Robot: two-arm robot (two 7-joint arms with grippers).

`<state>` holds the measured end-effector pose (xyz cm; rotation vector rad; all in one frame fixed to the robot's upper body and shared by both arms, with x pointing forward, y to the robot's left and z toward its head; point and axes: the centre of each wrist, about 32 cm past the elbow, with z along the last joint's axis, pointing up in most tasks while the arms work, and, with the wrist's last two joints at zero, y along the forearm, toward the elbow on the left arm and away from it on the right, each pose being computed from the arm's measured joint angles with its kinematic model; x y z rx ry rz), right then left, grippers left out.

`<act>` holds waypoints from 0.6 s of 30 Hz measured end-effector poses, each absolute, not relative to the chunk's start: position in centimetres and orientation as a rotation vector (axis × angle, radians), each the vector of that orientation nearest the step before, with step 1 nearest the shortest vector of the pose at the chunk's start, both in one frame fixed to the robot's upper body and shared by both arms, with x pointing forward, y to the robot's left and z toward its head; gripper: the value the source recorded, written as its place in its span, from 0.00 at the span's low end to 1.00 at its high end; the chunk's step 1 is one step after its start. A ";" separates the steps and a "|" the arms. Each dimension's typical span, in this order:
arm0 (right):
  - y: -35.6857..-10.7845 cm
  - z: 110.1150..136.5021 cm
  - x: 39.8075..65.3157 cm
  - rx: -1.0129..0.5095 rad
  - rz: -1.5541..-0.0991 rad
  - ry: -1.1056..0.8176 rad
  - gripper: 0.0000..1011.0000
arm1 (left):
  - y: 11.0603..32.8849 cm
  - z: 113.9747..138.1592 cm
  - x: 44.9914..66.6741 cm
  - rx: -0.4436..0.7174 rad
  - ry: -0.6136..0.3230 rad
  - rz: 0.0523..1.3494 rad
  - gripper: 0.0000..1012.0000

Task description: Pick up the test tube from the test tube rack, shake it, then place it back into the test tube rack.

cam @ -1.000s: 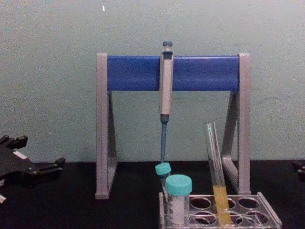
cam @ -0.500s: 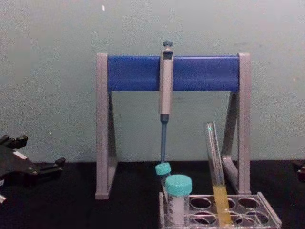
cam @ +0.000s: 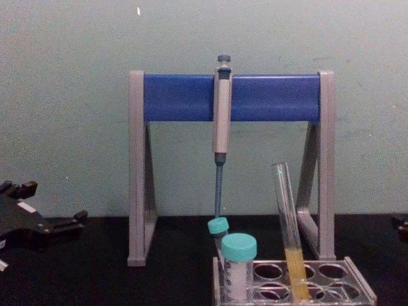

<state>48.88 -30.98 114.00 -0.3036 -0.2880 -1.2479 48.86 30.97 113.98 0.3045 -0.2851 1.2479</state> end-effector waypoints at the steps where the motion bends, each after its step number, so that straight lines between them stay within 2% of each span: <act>1: -31.0 114.0 48.9 -0.303 -1.246 -0.290 0.99 | 31.0 114.0 48.9 0.305 -0.285 1.248 0.99; 7: -31.1 114.2 48.8 -0.274 -1.223 -0.305 0.99 | 31.0 114.0 48.9 0.304 -0.285 1.248 0.99; 18: -31.0 115.2 48.9 -0.135 -1.038 -0.300 0.99 | 31.0 114.0 48.9 0.304 -0.285 1.248 0.99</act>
